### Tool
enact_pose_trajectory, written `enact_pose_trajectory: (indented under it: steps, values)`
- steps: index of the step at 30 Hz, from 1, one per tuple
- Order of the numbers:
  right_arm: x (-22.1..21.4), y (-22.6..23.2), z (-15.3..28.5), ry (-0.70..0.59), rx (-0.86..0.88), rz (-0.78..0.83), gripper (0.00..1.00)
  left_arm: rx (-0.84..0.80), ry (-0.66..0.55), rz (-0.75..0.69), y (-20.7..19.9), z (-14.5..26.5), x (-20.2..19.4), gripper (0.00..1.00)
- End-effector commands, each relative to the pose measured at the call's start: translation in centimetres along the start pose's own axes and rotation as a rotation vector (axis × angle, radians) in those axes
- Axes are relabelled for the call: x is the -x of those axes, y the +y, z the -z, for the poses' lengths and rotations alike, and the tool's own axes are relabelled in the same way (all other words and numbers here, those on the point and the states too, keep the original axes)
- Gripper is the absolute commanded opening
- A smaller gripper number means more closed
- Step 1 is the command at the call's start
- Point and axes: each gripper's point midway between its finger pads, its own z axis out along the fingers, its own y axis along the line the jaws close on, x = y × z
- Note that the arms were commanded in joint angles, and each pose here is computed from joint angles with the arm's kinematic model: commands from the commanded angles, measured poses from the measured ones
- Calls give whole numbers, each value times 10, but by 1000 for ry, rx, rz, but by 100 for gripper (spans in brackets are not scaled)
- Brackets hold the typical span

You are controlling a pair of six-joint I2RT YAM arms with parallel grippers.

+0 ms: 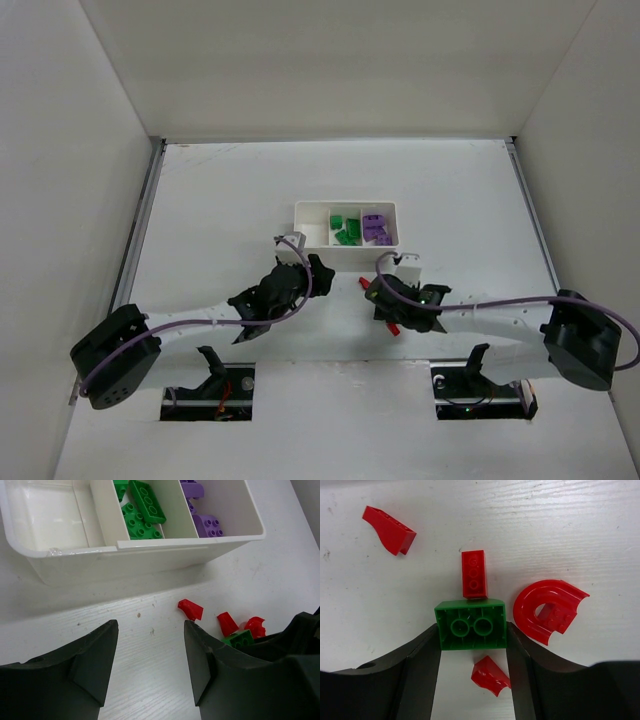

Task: Sort the legos into containers by color

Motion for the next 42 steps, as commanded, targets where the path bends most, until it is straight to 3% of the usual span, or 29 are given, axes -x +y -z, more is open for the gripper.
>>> enact_pose_trajectory:
  steps: [1, 6, 10, 15, 20, 22, 25, 28, 30, 32, 37, 40, 42]
  values:
    - [28, 20, 20, -83, 51, -12, 42, -39, -67, 18, -9, 1, 19, 53]
    - [72, 55, 49, -176, 178, 9, 42, -48, -57, 6, -14, -1, 15, 53]
    - [142, 83, 55, -314, 229, 5, 42, -45, -55, -2, -14, -2, 12, 53]
    - [212, 117, 33, -403, 302, -8, 43, -35, -53, -4, -8, -2, 8, 53]
    - [232, 140, 4, -387, 309, -6, 44, -31, -36, -14, -7, -5, 0, 53]
    - [238, 142, -3, -386, 298, -18, 50, -35, -24, -18, -9, -7, -3, 53]
    - [247, 146, -1, -396, 310, -44, 69, -47, -13, -25, -15, -9, -6, 53]
    - [258, 139, 14, -437, 315, -65, 77, -52, -1, -39, -20, -13, -10, 53]
    - [257, 128, 22, -453, 312, -76, 78, -67, 10, -53, -28, -14, -14, 53]
    - [246, 109, 31, -466, 296, -92, 71, -88, 24, -75, -39, -15, -19, 53]
    - [189, 36, 36, -458, 197, -189, 33, -122, 73, -142, -67, -25, -35, 53]
    - [140, -15, 29, -396, 98, -305, 31, -100, 109, -159, -74, -38, -46, 53]
    - [120, -38, 25, -380, 47, -353, 43, -62, 120, -161, -73, -47, -49, 53]
